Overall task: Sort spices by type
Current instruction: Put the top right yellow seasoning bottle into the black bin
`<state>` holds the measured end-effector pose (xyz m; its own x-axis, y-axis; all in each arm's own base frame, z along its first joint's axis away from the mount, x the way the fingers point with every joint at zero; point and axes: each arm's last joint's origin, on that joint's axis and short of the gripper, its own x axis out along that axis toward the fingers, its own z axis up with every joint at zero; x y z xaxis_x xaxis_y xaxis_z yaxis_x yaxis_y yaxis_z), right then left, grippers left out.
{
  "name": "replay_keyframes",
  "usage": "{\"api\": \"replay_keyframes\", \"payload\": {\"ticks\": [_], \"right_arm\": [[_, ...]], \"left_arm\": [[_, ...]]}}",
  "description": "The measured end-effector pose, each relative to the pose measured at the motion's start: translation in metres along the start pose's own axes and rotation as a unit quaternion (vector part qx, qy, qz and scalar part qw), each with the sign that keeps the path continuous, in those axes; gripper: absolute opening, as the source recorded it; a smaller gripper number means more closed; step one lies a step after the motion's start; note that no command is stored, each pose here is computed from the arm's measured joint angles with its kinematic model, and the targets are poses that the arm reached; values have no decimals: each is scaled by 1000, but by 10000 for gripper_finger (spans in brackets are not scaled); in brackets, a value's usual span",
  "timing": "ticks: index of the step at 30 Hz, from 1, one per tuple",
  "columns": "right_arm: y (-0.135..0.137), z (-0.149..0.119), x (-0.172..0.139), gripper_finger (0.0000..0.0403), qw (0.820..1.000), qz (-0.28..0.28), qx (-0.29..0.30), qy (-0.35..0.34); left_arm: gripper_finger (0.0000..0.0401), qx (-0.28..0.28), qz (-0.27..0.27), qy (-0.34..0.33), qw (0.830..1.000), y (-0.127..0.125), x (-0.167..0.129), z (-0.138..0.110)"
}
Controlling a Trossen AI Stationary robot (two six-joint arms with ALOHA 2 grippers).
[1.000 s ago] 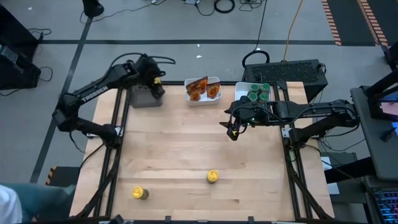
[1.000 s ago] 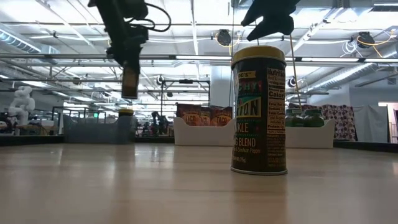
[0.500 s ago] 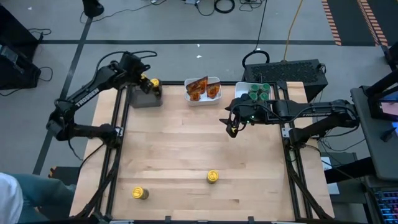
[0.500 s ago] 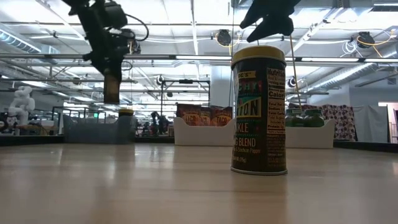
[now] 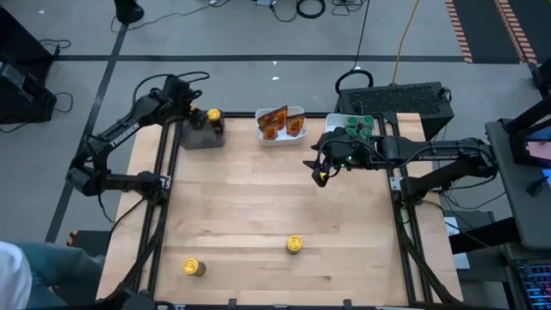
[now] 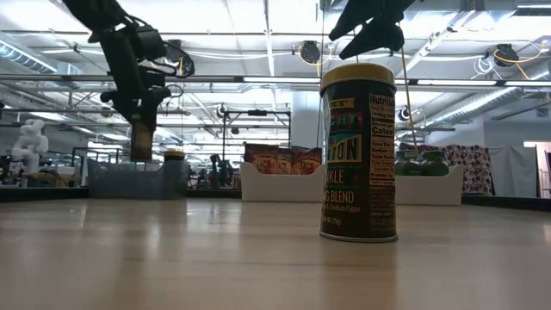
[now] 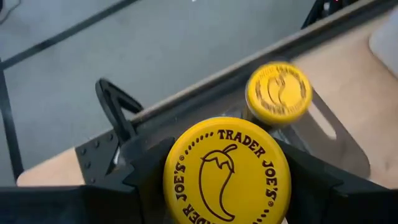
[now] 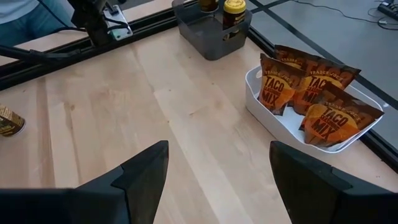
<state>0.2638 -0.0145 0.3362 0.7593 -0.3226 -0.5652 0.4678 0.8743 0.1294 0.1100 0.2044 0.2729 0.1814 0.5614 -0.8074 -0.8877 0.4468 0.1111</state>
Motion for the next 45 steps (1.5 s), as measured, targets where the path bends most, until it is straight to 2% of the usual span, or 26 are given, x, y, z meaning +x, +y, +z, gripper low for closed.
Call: {"api": "replay_keyframes", "payload": {"ticks": [12, 20, 37, 40, 45], "right_arm": [[-3, 1, 1, 263, 1000, -5, 1, -1], [-3, 1, 1, 263, 1000, -5, 3, -1], [-3, 1, 1, 263, 1000, -5, 4, -2], [-3, 1, 1, 263, 1000, -5, 4, -2], [-3, 1, 1, 263, 1000, -5, 4, -2]], "left_arm": [[238, -56, 3, -1, 998, -2, 42, -6], [238, -55, 27, 13, 998, -3, 61, -4], [238, -49, 27, 45, 997, -5, 81, -7], [247, -46, 27, 45, 998, -5, 81, -7], [285, -46, 28, 45, 998, -5, 81, -7]]}}
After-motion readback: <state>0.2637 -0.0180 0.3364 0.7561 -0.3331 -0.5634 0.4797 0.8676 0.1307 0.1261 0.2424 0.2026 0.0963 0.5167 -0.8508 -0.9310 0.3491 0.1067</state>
